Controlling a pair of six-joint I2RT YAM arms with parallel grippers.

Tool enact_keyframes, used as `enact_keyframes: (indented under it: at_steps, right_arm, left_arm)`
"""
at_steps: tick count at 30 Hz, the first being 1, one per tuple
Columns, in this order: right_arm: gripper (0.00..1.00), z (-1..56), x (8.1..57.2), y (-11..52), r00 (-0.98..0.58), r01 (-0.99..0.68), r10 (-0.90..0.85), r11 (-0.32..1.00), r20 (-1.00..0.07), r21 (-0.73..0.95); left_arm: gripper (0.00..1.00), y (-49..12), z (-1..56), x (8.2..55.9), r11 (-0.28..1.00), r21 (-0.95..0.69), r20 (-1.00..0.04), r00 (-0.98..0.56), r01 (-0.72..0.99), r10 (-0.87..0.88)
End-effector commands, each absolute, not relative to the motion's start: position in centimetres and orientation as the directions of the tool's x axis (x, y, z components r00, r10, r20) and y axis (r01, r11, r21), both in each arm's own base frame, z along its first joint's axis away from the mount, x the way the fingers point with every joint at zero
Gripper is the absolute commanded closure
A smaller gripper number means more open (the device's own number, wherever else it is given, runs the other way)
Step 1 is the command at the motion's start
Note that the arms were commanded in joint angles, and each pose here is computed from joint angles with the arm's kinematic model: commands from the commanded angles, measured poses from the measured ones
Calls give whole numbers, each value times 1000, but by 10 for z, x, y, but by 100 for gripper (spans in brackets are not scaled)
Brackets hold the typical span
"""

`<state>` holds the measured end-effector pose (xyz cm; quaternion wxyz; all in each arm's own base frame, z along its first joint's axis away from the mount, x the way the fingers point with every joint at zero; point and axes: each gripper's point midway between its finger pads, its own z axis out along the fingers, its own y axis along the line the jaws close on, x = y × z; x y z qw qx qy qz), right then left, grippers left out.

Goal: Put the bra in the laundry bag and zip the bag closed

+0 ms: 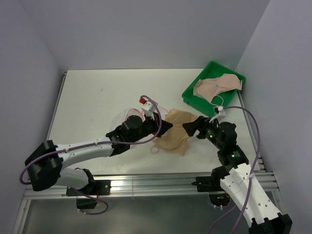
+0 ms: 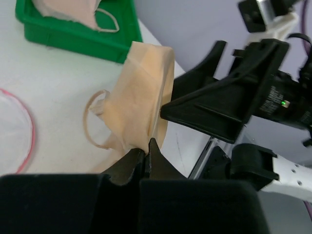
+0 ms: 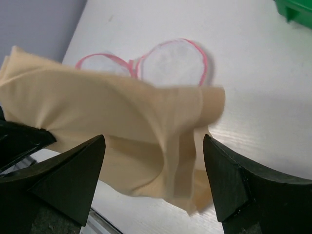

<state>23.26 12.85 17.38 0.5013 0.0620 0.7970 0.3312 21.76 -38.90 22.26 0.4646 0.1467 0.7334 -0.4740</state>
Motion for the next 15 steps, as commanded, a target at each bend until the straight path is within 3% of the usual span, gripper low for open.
enact_keyframes:
  at_steps: [1, 7, 15]
  right_arm:
    - [12, 245, 232, 150, -319, -508, 378, 706, -869, 494]
    - [9, 293, 211, 164, -187, -686, 348, 623, -919, 375]
    - [5, 305, 175, 199, -284, -852, 288, 361, -914, 378]
  left_arm:
    - [100, -381, 247, 199, 439, -482, -874, -448, 758, -186]
    - [100, -360, 281, 183, 415, -415, -910, -380, 810, -167]
    - [100, -337, 325, 166, 375, -368, -928, -312, 851, -203]
